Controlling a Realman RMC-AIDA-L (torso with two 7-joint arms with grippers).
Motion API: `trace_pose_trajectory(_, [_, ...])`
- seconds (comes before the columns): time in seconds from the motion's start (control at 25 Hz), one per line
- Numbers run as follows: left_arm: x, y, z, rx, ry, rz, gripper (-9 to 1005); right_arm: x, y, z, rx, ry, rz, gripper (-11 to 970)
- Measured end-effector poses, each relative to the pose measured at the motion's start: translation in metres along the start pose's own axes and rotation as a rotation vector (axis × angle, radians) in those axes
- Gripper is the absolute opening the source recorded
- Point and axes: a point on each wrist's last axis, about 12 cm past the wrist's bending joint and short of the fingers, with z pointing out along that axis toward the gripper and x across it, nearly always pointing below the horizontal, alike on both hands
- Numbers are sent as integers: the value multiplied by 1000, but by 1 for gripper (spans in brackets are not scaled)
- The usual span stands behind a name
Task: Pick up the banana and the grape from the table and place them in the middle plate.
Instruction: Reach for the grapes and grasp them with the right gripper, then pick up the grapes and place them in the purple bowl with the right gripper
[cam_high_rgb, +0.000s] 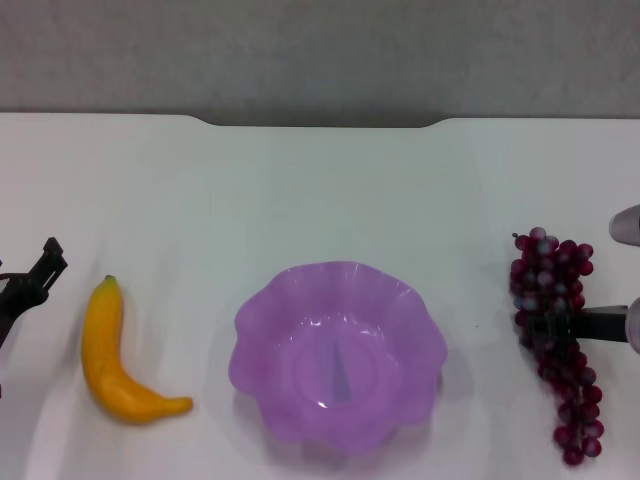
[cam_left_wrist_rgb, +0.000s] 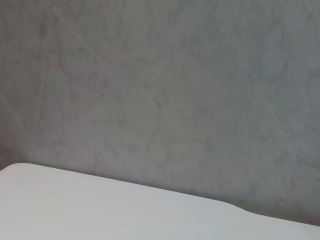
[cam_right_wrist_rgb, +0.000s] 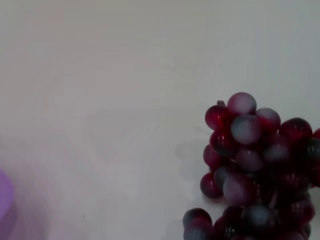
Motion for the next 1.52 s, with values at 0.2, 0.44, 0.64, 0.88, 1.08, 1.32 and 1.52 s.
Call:
trace_pose_trajectory(0.2, [0, 0, 0, 0, -1, 0, 891, 1, 1, 2, 12, -16, -37, 577])
trace_pose_trajectory(0.44, [0, -1, 1, 2, -1, 1, 890, 5, 9, 6, 11, -17, -73, 474])
trace_pose_trajectory(0.64, [-1, -1, 1, 3, -1, 1, 890, 6, 17, 9, -3, -28, -81, 454])
trace_pose_trajectory(0.88, [0, -1, 1, 5, -1, 1, 891, 7, 21, 11, 2, -39, -114, 455])
trace_pose_trajectory(1.08, [0, -1, 0, 4, 0, 1, 891, 9, 25, 13, 4, -47, -141, 451])
trace_pose_trajectory(1.32, [0, -1, 0, 2, 0, -1, 890, 10, 30, 15, 12, -66, -173, 448])
trace_pose_trajectory(1.52, [0, -1, 0, 1, 0, -1, 890, 13, 32, 15, 21, -88, -191, 447])
